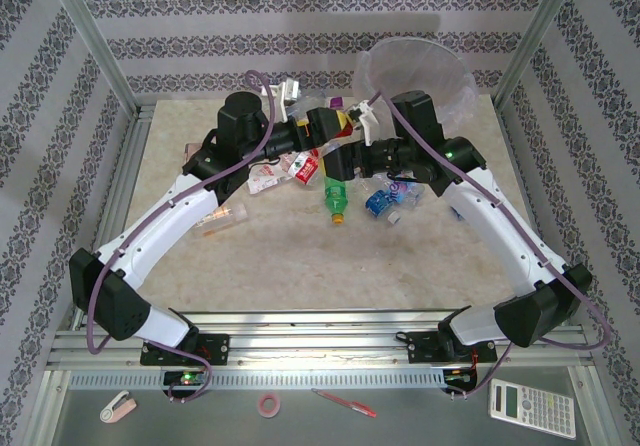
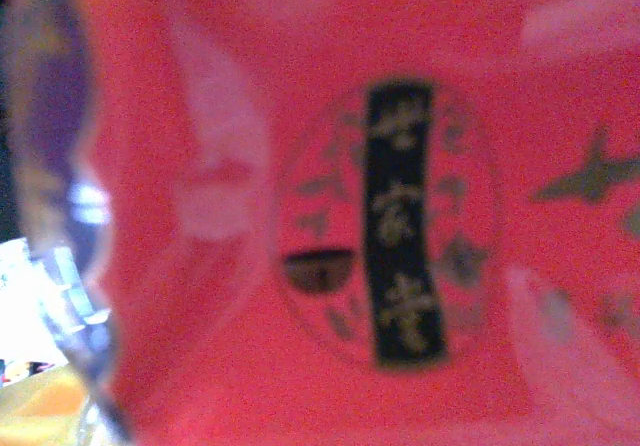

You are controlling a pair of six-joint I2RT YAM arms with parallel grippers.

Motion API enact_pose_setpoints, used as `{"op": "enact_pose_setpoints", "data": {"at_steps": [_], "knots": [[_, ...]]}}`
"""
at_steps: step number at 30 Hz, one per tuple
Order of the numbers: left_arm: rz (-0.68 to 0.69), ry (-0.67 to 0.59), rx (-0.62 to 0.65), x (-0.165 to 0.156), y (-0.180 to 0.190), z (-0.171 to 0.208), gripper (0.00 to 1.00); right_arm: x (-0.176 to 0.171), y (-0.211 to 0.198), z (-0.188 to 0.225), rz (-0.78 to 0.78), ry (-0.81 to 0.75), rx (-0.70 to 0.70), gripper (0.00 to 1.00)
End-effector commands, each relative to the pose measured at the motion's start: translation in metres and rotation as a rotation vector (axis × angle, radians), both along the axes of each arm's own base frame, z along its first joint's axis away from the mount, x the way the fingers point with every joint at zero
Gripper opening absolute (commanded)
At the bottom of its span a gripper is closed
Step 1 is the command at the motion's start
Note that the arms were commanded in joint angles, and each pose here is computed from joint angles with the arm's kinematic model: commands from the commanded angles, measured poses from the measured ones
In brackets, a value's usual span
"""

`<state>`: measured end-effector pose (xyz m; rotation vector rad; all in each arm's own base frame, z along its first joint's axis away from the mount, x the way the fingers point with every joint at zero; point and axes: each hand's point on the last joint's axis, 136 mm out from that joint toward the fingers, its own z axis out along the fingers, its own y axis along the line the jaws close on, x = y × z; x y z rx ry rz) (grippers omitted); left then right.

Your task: Throw the plastic bottles in the bin

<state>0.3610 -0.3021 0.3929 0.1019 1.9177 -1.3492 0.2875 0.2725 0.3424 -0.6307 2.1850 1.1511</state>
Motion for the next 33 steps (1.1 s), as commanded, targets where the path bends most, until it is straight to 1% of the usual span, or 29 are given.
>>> {"op": "enact_pose_setpoints", "data": {"at_steps": [1, 4, 9, 11, 16, 20, 24, 30, 33], "knots": [[0.094, -0.011, 0.036, 0.002, 0.019, 0.004, 1.00, 0.000, -0.006, 0.012, -0.015, -0.049, 0.011, 0.49], [0.158, 0.005, 0.072, 0.005, 0.033, -0.002, 1.00, 0.001, -0.009, 0.013, -0.027, -0.055, 0.007, 0.49], [0.289, 0.033, 0.070, 0.011, 0.068, -0.010, 1.00, 0.003, -0.015, 0.016, -0.055, -0.068, 0.003, 0.49], [0.347, 0.072, 0.085, 0.013, 0.083, -0.022, 1.00, 0.006, -0.018, 0.016, -0.075, -0.075, -0.004, 0.49], [0.393, 0.125, 0.125, 0.010, 0.097, -0.043, 1.00, 0.010, -0.026, 0.019, -0.114, -0.089, -0.014, 0.49], [0.473, 0.163, 0.197, 0.007, 0.116, -0.062, 1.00, 0.013, -0.033, 0.024, -0.150, -0.112, -0.017, 0.48], [0.484, 0.186, 0.216, 0.004, 0.122, -0.073, 1.00, 0.015, -0.040, 0.030, -0.182, -0.142, -0.024, 0.47], [0.498, 0.238, 0.265, -0.002, 0.128, -0.091, 1.00, 0.022, -0.065, 0.048, -0.281, -0.212, -0.036, 0.47], [0.479, 0.239, 0.261, -0.002, 0.124, -0.093, 1.00, 0.026, -0.079, 0.060, -0.333, -0.251, -0.044, 0.47]]}}
